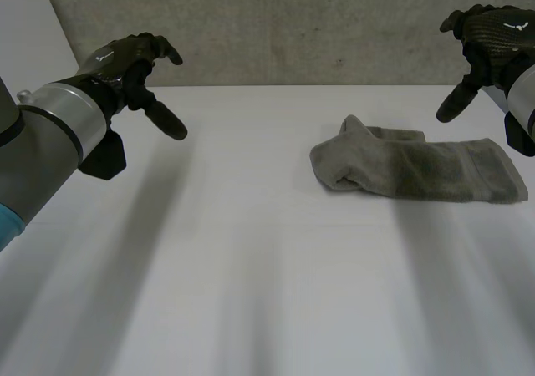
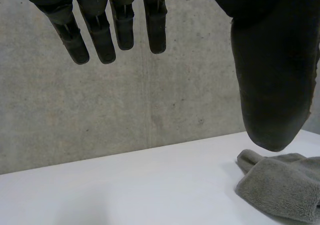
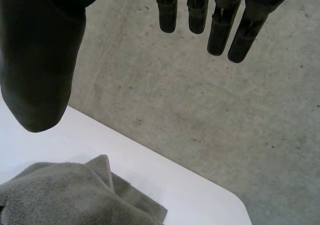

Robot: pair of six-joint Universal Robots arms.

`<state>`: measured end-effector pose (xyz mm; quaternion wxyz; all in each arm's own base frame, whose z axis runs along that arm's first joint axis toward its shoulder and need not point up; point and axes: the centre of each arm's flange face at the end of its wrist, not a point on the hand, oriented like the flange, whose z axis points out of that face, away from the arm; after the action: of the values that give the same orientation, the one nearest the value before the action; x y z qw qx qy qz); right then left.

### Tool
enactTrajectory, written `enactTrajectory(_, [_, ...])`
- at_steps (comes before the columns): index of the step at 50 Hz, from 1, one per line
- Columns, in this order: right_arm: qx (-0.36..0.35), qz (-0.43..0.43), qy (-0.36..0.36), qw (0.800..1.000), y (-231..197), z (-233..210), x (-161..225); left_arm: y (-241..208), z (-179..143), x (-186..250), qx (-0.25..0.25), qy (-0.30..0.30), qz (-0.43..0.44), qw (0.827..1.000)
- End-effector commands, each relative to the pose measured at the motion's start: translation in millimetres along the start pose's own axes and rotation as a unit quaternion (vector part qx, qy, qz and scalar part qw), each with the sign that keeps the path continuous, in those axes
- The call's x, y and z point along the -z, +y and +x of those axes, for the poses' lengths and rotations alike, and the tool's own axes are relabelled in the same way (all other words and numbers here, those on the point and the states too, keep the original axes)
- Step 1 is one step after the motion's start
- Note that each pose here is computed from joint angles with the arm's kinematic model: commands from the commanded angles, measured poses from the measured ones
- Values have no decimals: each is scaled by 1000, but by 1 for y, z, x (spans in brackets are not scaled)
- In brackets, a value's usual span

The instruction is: Fold the towel.

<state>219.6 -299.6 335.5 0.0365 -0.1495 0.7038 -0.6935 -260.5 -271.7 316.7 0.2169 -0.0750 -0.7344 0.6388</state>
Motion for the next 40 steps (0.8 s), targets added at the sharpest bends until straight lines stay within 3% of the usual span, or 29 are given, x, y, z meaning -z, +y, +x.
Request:
enactTrajectory(1, [-2,-3,-9,1000,3,3,-2,-3,0,1,-1,1,4,1000])
enactTrajectory(19, [22,-28,-36,999,11,-2,-4,4,2,3,0,8,-1,1000])
enactTrajectory(21, [43,-56,-91,993,31,-17,-17,3,5,2,-1,14,7,1000])
enactTrajectory(26, [36,-81,-146,985,66,-34,-50,6,4,-2,-2,15,10,1000])
enactTrajectory(32, [37,-104,-170,979,124,-63,-102,14,4,-9,-2,23,16,1000])
enactTrajectory(40, [48,-119,-149,980,175,-83,-136,39,5,-23,-5,57,22,998])
